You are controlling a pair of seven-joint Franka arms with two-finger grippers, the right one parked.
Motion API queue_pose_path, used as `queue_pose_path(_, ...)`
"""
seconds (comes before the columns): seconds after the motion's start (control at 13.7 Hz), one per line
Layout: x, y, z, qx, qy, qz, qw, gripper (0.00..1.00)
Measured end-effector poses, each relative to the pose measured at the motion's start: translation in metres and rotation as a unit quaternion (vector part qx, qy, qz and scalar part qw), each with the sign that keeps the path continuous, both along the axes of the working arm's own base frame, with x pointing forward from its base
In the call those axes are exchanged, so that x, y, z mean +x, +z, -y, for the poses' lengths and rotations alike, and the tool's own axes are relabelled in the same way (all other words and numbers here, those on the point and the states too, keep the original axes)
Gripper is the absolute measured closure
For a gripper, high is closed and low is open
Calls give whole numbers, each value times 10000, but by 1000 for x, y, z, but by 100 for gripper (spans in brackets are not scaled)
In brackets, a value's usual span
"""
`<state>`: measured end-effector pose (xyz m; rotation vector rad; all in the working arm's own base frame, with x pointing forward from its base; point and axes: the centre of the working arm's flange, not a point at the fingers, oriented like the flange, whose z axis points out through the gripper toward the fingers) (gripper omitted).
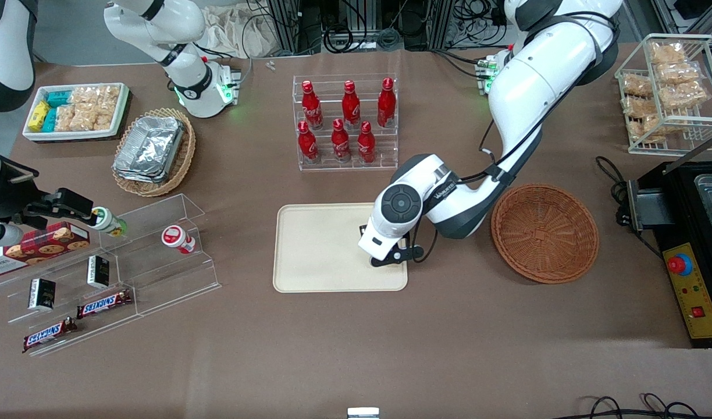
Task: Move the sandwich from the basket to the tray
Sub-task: 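Lower the sandwich onto the tray and open the left gripper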
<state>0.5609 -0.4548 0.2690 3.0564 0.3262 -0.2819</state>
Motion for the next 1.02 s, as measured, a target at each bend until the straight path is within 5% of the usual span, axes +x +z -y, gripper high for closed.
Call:
queue_pose_path(0.51, -2, -12, -1, 13, -7, -48, 10000, 83)
queue_pose_path(1.02, -3, -17, -1, 19, -6, -84, 10000, 16)
